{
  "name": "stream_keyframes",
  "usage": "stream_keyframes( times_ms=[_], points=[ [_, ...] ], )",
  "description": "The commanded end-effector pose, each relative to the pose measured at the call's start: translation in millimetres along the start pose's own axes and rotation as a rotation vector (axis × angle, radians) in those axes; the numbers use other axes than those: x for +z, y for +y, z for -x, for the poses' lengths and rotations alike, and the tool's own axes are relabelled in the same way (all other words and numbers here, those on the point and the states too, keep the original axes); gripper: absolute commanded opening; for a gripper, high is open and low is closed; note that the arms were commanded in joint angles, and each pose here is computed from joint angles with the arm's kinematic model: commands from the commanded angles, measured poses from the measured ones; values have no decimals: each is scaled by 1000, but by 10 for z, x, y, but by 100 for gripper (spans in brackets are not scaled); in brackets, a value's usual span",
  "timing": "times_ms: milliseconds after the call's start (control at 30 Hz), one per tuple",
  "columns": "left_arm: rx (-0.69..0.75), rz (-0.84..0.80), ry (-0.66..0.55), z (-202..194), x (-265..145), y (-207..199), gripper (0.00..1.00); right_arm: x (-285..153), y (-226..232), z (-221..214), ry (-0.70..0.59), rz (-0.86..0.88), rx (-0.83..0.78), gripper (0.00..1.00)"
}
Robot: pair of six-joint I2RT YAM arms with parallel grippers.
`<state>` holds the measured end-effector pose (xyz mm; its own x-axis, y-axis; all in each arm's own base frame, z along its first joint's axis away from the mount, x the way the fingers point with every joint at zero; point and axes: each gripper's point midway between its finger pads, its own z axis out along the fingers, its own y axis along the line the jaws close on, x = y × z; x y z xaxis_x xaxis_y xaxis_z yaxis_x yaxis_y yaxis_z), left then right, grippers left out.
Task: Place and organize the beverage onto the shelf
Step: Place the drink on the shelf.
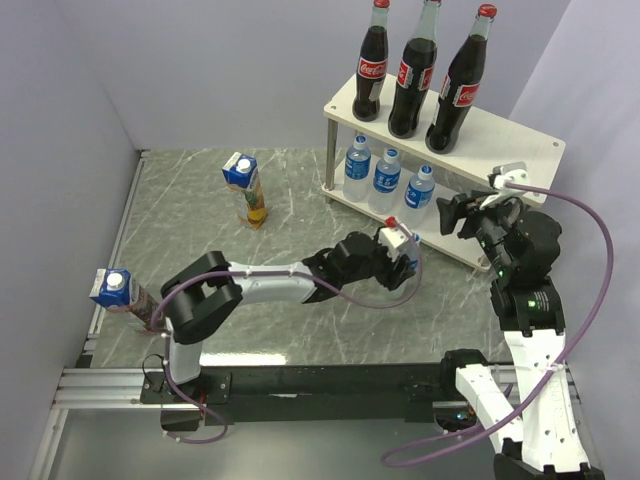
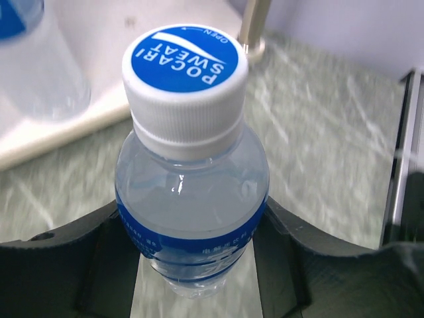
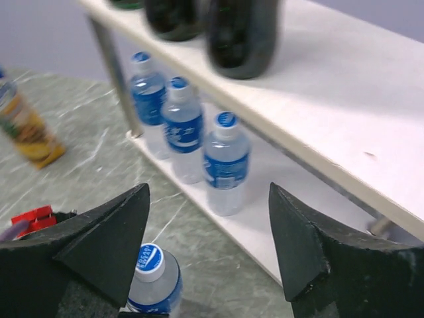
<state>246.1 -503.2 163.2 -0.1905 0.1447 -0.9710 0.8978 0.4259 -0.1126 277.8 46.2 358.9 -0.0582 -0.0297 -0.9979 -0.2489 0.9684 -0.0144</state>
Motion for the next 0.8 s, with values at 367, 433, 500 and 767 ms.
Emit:
stream_keyframes(
  times_ms=[367,433,500,767],
  points=[
    [33,-67,-342,1564,653,-184,0,-268,-711,496,-190,-425,106,96],
    [30,-61,-353,1631,723,-137,0,-285,-721,505,-194,-434,110,96],
    [21,-54,-354,1612,799,-79,0,-298,-739,521,-200,-446,114,98],
    [-4,-56,-428,1916,953,70,0,-329,-813,522,-216,-492,124,100]
  ],
)
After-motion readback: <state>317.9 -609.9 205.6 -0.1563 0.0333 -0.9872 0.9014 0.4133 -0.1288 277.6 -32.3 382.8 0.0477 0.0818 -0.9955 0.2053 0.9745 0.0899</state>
